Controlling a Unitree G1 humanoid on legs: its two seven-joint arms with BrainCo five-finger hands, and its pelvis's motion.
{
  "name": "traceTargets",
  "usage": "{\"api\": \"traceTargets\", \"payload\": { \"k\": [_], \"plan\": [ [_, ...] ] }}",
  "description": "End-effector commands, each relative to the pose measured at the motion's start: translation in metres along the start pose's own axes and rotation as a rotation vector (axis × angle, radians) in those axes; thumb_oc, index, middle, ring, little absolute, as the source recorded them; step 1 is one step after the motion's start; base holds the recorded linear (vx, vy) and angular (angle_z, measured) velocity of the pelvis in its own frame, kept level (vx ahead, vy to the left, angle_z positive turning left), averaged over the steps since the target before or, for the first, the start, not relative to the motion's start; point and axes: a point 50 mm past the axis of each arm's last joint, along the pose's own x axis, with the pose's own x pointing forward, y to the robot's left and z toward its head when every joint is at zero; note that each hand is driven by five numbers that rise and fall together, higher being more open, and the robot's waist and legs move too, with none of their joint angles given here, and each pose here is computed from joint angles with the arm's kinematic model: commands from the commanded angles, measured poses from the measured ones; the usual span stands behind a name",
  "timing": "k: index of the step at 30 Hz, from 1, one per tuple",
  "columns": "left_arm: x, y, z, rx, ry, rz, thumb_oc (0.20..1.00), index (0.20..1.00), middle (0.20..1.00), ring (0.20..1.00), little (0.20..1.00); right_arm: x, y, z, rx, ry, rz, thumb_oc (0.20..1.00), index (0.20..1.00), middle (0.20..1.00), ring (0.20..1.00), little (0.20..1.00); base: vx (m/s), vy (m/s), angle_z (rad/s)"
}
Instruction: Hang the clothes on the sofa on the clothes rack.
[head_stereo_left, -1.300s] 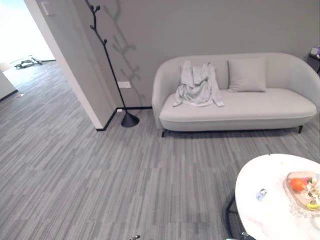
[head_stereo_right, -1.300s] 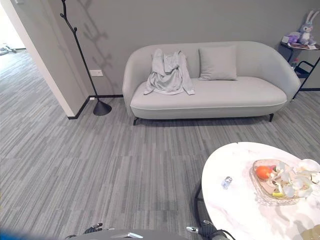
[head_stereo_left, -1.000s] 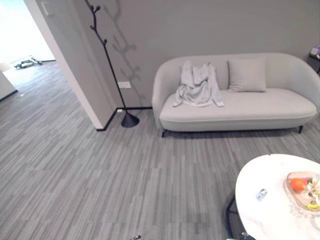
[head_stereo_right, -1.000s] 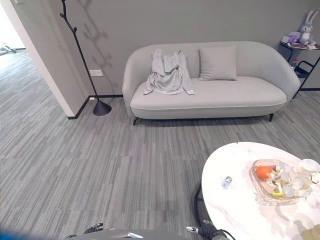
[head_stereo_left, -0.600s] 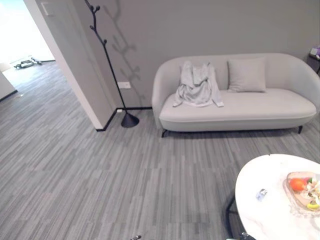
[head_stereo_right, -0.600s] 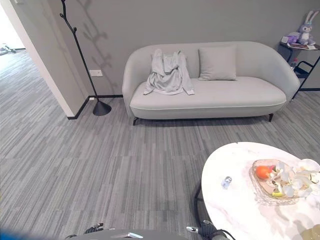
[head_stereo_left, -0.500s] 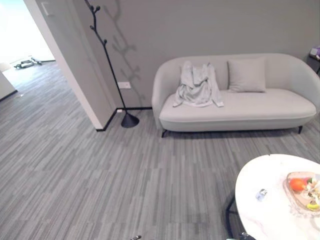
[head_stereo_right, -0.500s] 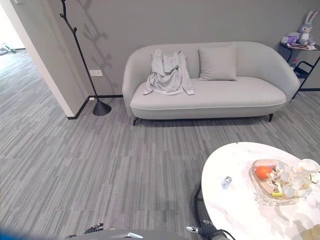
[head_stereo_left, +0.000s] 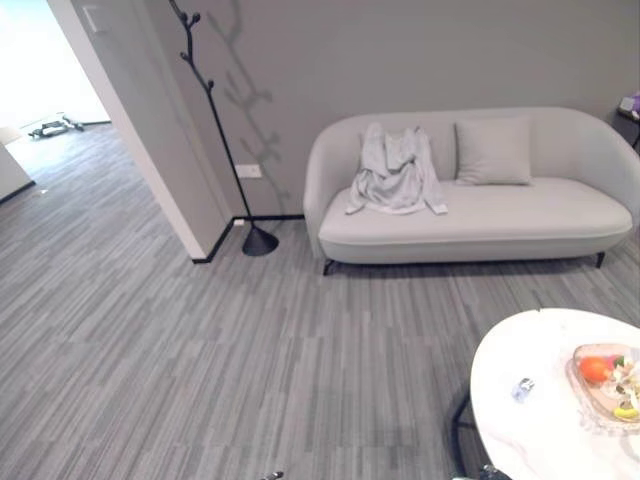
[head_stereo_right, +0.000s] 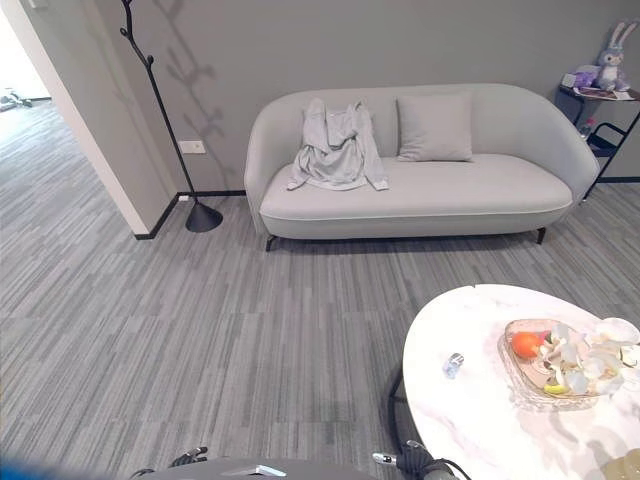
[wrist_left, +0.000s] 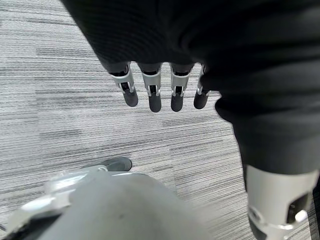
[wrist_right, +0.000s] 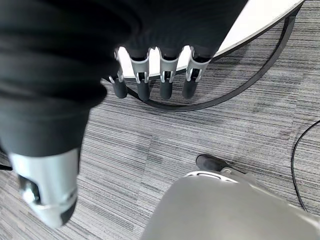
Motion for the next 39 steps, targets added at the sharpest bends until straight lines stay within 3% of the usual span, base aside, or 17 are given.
{"api": "traceTargets", "payload": {
  "k": [1, 19, 32, 39],
  "plan": [
    [0.005, 0.016, 0.035, 0.035, -0.087, 0.044, 1.0, 1.0, 1.0, 1.0, 1.0, 0.005, 0.0, 0.03, -0.032, -0.075, 0.006, 1.0, 1.0, 1.0, 1.0, 1.0, 0.02, 0.037, -0.01],
    [0.006, 0.019, 0.061, 0.097, -0.148, 0.035, 1.0, 1.0, 1.0, 1.0, 1.0, 0.006, -0.003, 0.042, 0.033, -0.093, 0.006, 1.0, 1.0, 1.0, 1.0, 1.0, 0.03, 0.101, -0.07],
    [0.006, 0.02, 0.056, 0.098, -0.134, 0.047, 1.0, 1.0, 1.0, 1.0, 1.0, 0.004, -0.007, 0.016, 0.082, -0.017, -0.01, 1.0, 1.0, 1.0, 1.0, 1.0, 0.45, -0.168, 0.12],
    [0.006, 0.024, 0.066, -0.012, -0.18, 0.066, 1.0, 1.0, 1.0, 1.0, 1.0, 0.003, -0.024, 0.023, 0.111, -0.048, -0.059, 1.0, 1.0, 1.0, 1.0, 1.0, 0.52, -0.296, 0.08]
  ]
}}
